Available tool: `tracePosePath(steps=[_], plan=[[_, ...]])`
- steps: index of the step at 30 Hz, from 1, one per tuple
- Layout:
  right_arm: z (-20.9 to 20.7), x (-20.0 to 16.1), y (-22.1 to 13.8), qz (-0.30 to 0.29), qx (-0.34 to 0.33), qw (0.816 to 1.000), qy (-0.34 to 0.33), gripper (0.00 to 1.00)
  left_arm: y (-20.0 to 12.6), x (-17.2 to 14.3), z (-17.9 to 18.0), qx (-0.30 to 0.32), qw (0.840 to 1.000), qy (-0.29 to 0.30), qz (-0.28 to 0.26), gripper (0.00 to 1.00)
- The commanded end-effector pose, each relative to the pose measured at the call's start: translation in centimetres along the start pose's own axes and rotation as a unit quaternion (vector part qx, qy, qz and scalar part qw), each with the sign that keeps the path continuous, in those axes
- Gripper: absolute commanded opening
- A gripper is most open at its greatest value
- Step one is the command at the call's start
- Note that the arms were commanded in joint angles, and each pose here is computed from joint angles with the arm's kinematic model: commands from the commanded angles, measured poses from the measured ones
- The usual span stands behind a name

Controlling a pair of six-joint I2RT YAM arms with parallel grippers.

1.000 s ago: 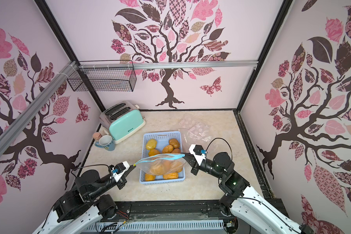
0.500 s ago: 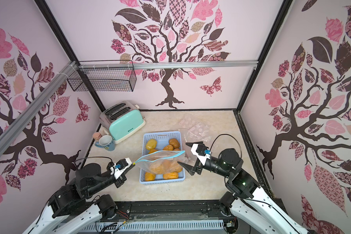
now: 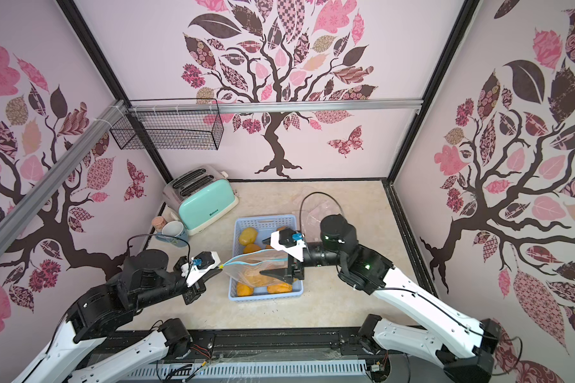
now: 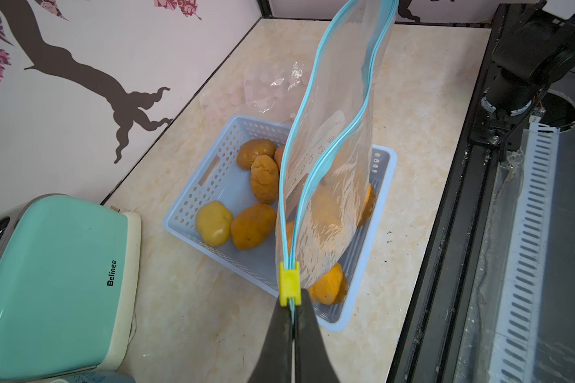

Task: Put the potatoes into a zipper bag and zip it
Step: Adjust the zipper food storage bag in the basket.

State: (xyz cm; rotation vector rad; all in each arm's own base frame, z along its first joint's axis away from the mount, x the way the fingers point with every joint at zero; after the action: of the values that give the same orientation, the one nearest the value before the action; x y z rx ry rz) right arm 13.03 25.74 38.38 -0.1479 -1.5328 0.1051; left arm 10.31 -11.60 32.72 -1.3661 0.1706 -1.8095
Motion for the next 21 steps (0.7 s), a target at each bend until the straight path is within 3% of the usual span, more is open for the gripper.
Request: tracePosePath(steps=[1, 13, 21], plan=[[-0.4, 1.0, 1.5, -0.006, 0.021, 0.999, -0.035, 0.76, -1.0, 1.3, 0.4, -0.005, 1.000, 0.003, -0.018, 0.00], [-2.1, -1.5, 6.5, 0.029, 0.048, 0.997, -0.048, 0.71, -1.0, 2.3, 0.6, -0.018, 0.999, 0.003, -0.028, 0.00], [-2.0, -2.7, 7.9, 0.050, 0.048, 0.996, -0.058, 0.58, -1.0, 2.8, 0.7, -0.021, 0.999, -0.002, -0.037, 0.00]])
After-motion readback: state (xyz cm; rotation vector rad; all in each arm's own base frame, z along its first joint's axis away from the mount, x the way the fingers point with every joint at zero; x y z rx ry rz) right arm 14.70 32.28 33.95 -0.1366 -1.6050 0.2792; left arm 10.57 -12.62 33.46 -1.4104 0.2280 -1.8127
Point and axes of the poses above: each gripper's point midway between its finger pads, its own y axis out along the fingers, its own z axis along the line the jaws close on, x = y × z, the point moved 7 cm from there along -y, back along the fingers, and after that the axes turned 10 degrees about y, right-handed, at the moved point
